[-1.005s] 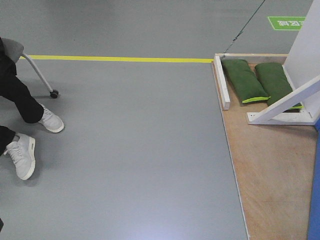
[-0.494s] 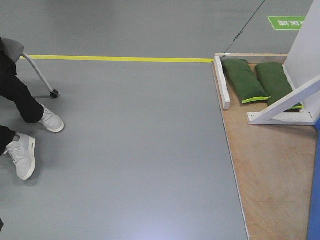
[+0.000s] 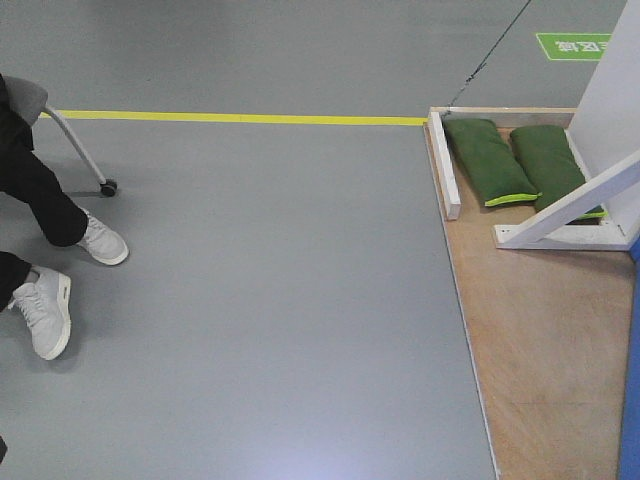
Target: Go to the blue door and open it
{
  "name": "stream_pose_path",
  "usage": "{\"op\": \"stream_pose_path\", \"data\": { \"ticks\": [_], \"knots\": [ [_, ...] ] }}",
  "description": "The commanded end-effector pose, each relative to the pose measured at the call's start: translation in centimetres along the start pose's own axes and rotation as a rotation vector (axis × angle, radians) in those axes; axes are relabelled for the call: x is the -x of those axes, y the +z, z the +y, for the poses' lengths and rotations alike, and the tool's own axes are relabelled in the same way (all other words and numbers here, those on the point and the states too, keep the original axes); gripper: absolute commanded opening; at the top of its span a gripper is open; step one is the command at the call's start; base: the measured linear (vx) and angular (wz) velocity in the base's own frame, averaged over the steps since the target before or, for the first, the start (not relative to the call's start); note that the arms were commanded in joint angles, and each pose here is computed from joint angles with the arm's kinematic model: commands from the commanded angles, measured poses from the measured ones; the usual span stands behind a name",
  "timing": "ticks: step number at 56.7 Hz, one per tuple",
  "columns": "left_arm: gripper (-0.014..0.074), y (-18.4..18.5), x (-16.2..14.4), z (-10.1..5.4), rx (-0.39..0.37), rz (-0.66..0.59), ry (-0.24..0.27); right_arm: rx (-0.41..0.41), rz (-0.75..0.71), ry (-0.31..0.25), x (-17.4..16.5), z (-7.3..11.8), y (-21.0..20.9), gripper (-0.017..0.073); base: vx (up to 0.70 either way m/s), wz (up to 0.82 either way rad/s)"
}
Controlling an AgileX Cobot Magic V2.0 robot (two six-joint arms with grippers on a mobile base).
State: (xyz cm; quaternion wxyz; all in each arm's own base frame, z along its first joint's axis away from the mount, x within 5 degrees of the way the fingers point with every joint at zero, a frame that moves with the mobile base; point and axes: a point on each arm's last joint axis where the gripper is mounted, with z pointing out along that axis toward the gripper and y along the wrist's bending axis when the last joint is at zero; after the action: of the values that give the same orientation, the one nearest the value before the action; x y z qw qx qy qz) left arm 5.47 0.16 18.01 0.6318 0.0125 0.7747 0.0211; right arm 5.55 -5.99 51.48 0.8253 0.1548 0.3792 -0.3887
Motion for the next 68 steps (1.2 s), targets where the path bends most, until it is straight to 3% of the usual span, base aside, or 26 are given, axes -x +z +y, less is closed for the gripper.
{"op": "stream_pose_path", "data": {
  "ticks": [1, 15, 30, 41, 54, 68],
  "knots": [
    [0.0073, -0.4, 1.7, 0.0, -0.007, -0.124, -0.009, -0.092, -0.104, -0.04, 0.5, -1.0, 1.1, 0.0012, 0.0, 0.0],
    [0.0073, -0.4, 1.7, 0.0, -0.007, -0.124, -0.009, -0.287, -0.13, -0.148, -1.7, -4.1, 3.1, 0.0012, 0.0, 0.0],
    [0.0073, -0.4, 1.7, 0.0, -0.007, -0.124, -0.009, -0.493, -0.168, -0.161, -1.1, -8.3, 5.3, 0.0012, 0.0, 0.0],
    [0.0073, -0.4, 1.7, 0.0, -0.007, -0.124, -0.009, -0.601, -0.15, -0.222, -2.0, -11.8, 6.6, 0.0012, 0.0, 0.0],
    [0.0073, -0.4, 1.7, 0.0, -0.007, -0.124, -0.009, -0.719, -0.025, -0.282, -5.9, -16.8, 6.7, 0.0012, 0.0, 0.0],
    [0.0073, -0.4, 1.7, 0.0, -0.007, -0.124, -0.009, -0.808, 0.061, -0.316, -8.9, -20.7, 6.0, 0.0012, 0.0, 0.0]
  ]
}}
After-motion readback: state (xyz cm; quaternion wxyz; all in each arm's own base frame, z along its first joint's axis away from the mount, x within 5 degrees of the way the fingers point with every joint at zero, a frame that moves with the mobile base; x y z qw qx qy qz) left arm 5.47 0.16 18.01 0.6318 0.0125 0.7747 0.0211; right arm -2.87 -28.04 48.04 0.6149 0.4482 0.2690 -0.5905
